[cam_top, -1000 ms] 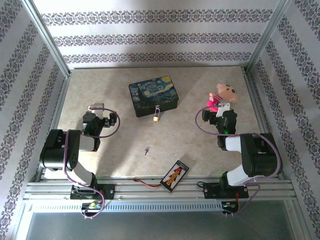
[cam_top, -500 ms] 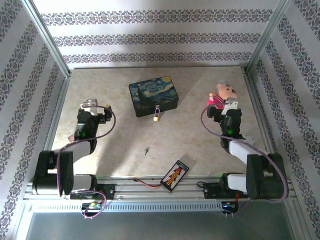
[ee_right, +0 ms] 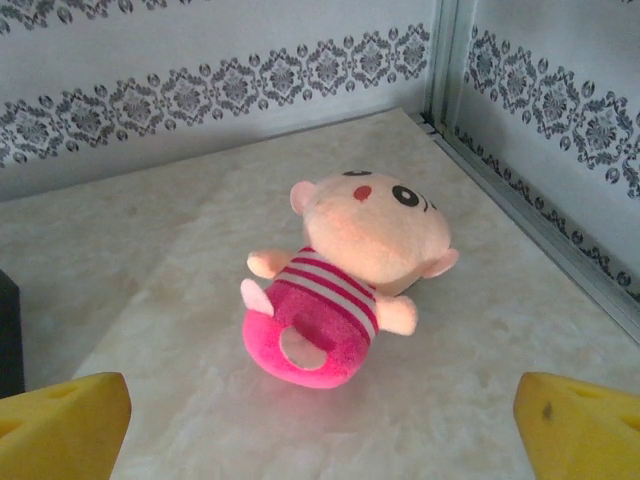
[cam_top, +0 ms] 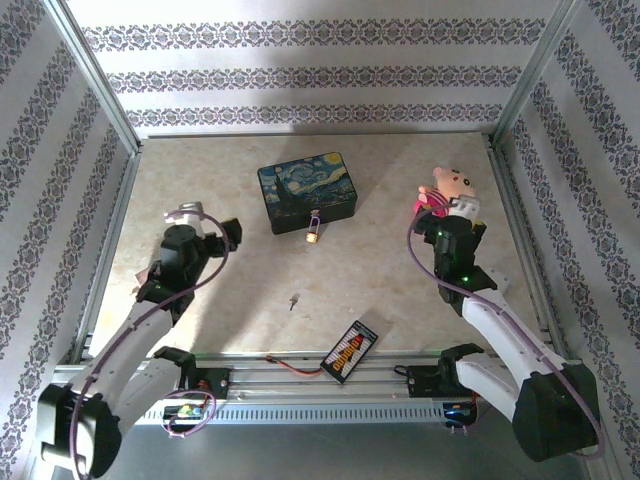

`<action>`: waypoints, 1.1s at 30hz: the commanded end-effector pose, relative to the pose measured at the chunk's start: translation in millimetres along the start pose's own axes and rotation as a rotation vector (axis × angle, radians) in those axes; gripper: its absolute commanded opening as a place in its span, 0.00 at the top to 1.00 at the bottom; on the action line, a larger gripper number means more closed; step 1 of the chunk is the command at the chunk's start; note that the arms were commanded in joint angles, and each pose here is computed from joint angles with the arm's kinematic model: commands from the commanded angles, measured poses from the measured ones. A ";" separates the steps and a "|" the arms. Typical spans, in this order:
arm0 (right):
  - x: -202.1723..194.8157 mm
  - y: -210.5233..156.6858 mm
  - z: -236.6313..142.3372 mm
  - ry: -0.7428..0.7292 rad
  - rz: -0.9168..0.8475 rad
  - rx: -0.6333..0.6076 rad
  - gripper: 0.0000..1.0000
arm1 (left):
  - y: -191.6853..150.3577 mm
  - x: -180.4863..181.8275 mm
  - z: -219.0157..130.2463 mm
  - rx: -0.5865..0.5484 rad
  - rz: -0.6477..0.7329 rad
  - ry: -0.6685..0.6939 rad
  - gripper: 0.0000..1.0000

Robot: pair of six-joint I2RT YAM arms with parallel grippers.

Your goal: Unlock a padlock with a key

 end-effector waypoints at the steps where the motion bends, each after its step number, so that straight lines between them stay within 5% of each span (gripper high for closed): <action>1: -12.2 -12.5 -12.0 -0.146 0.004 0.086 0.02 | -49.9 -19.5 -10.8 0.251 -0.022 -0.002 0.01; 9: -1.2 -36.9 -20.6 -0.197 -0.040 0.211 0.02 | -95.5 -93.2 -19.6 0.449 0.144 -0.178 0.01; 20: 9.7 -44.2 -10.1 -0.226 -0.107 0.283 0.02 | -130.2 -120.4 -5.6 0.631 0.157 -0.194 0.39; 28: 20.8 -39.5 -7.7 -0.188 -0.101 0.304 0.02 | -151.1 -134.3 -6.2 0.807 0.156 -0.249 0.55; 33: 22.0 -39.7 -8.9 -0.178 -0.091 0.311 0.02 | -156.0 -137.6 -8.7 0.860 0.174 -0.276 0.57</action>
Point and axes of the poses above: each hand's point on the last joint's axis, 136 mm out from that joint toward the fingers, its own z axis out along the fingers, its own x axis along the line the jaws close on, y = z × x, the point moved 5 cm from there along -z, back along the fingers, and after that the axes turned 11 degrees about z, right-handed, at the moved point
